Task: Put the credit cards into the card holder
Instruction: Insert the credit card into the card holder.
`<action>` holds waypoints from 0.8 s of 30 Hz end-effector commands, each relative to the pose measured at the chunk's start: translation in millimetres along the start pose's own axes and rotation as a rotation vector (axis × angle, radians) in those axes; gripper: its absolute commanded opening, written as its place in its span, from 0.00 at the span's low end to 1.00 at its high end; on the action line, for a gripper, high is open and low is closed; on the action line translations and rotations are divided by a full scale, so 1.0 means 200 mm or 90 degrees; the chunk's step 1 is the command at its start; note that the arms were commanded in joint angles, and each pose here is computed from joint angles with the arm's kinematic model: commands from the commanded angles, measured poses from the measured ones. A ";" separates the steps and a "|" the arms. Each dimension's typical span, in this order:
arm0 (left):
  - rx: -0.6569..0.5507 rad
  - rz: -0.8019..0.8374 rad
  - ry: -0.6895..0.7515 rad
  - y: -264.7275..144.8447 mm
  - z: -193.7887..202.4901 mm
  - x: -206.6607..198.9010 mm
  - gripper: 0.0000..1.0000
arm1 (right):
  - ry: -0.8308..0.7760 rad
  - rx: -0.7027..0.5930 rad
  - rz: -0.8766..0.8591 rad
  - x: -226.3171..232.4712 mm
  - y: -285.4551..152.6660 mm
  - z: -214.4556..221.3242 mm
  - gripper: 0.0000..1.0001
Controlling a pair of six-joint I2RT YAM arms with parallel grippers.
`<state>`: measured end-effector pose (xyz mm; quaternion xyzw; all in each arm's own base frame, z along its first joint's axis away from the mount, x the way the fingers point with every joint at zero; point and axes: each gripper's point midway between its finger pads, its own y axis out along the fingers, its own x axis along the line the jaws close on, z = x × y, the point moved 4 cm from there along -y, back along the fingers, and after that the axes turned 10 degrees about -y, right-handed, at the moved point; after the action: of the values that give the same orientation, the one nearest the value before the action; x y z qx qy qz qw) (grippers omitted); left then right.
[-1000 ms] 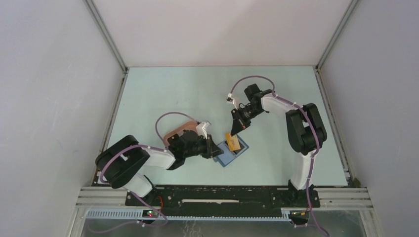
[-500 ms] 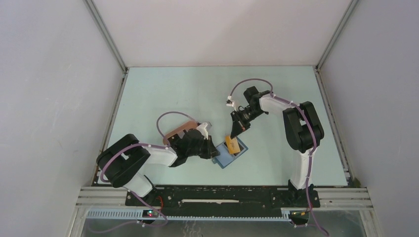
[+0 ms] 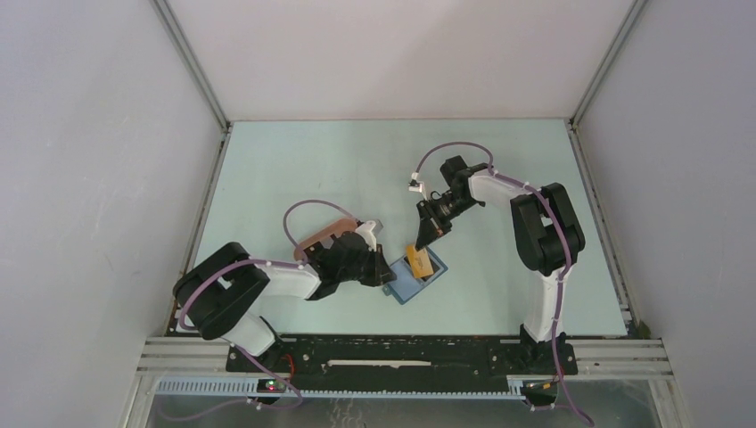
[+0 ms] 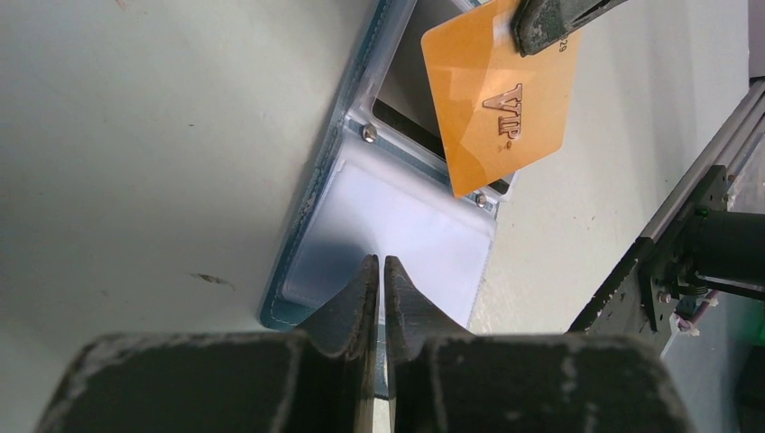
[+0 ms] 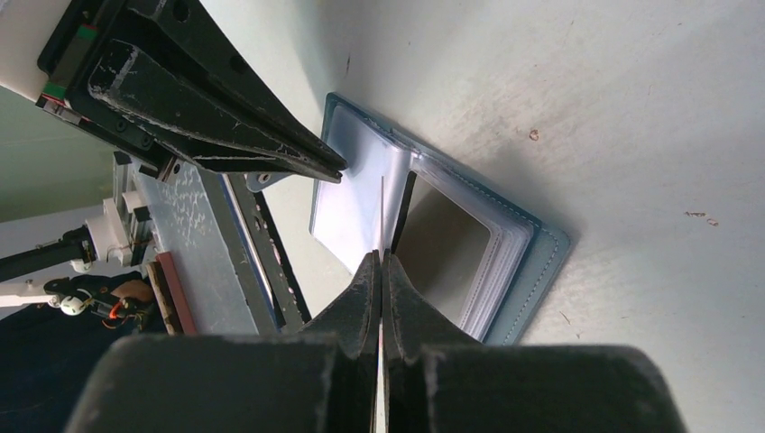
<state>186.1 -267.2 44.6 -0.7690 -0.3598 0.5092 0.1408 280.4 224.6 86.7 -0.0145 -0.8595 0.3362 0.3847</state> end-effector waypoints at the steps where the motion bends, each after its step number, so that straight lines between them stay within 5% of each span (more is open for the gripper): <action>1: 0.006 -0.037 0.020 -0.01 0.01 0.03 0.10 | 0.001 -0.002 -0.003 0.01 0.00 -0.03 0.00; 24: -0.025 0.010 0.012 -0.15 -0.03 -0.06 0.33 | 0.030 -0.012 0.019 -0.01 -0.02 -0.03 0.00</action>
<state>180.9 -260.4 64.6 -0.7716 -0.3613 0.5060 0.1343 280.2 224.2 78.2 -0.0261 -0.8432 0.3444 0.4119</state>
